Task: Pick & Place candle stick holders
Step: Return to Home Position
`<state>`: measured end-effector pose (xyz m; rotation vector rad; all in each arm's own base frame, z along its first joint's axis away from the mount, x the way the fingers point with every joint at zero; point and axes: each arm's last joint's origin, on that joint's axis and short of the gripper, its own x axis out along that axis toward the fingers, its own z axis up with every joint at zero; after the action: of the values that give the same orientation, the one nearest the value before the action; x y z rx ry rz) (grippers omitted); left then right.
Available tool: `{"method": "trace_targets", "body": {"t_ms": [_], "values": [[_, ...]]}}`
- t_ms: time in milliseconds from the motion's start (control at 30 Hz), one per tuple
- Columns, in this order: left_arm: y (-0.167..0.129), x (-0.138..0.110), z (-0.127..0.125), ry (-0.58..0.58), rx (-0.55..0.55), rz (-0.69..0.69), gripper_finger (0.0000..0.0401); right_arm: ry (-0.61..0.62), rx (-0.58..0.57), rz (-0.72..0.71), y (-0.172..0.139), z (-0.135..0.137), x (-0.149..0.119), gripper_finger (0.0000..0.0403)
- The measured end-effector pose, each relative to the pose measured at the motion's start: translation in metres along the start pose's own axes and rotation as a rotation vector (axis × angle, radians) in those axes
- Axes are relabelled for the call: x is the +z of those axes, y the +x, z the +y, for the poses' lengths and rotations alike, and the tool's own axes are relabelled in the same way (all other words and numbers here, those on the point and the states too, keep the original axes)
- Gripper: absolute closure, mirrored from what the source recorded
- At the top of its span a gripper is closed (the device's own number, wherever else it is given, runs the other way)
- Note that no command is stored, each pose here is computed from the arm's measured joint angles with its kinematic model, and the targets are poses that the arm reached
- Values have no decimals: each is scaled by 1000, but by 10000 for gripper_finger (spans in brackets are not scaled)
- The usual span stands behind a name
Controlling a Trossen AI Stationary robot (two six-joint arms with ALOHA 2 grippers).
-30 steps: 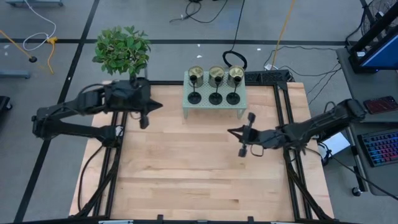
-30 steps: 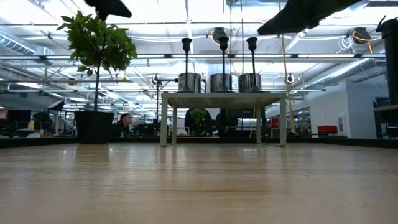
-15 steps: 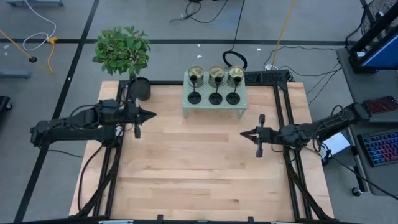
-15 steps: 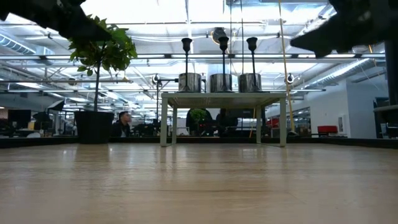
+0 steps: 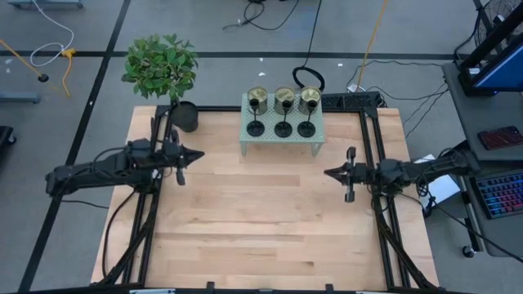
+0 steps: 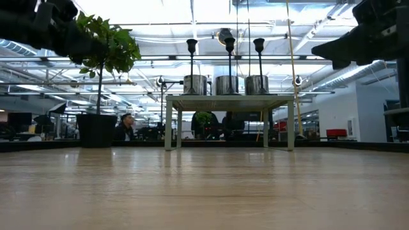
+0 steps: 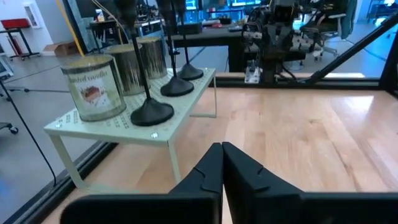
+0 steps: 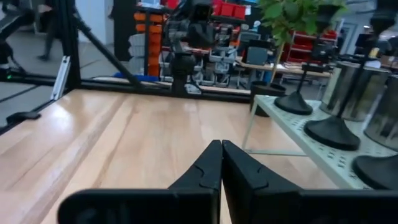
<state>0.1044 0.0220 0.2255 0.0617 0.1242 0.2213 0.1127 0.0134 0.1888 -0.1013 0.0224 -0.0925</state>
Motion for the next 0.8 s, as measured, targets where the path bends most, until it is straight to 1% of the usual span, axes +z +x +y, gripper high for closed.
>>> {"method": "trace_targets", "body": {"t_ms": [100, 167, 267, 433, 500, 567, 633, 800], "values": [[0, -5, 0, 1, 0, -10, 397, 12, -20, -8, -1, -3, 1, 403], [1, -9, -1, 1, 0, -21, 389, 11, -28, -8, -2, -4, 1, 403], [3, -16, -1, 12, -5, -31, 380, 2, -33, 27, -2, -4, -3, 403], [7, -28, -5, 29, -91, -55, 388, 52, -36, 48, -2, -5, -5, 403], [8, -32, -7, 36, -136, -78, 396, 49, -16, 54, -2, -4, -6, 403], [9, -35, -8, 43, -163, -93, 397, 39, 29, 53, -2, -3, -6, 403], [10, -39, -8, 43, -165, -100, 391, 37, 66, 50, -2, -2, -6, 403], [10, -40, -8, 67, -148, -117, 381, -5, 62, 47, -3, -3, -6, 403]]}}
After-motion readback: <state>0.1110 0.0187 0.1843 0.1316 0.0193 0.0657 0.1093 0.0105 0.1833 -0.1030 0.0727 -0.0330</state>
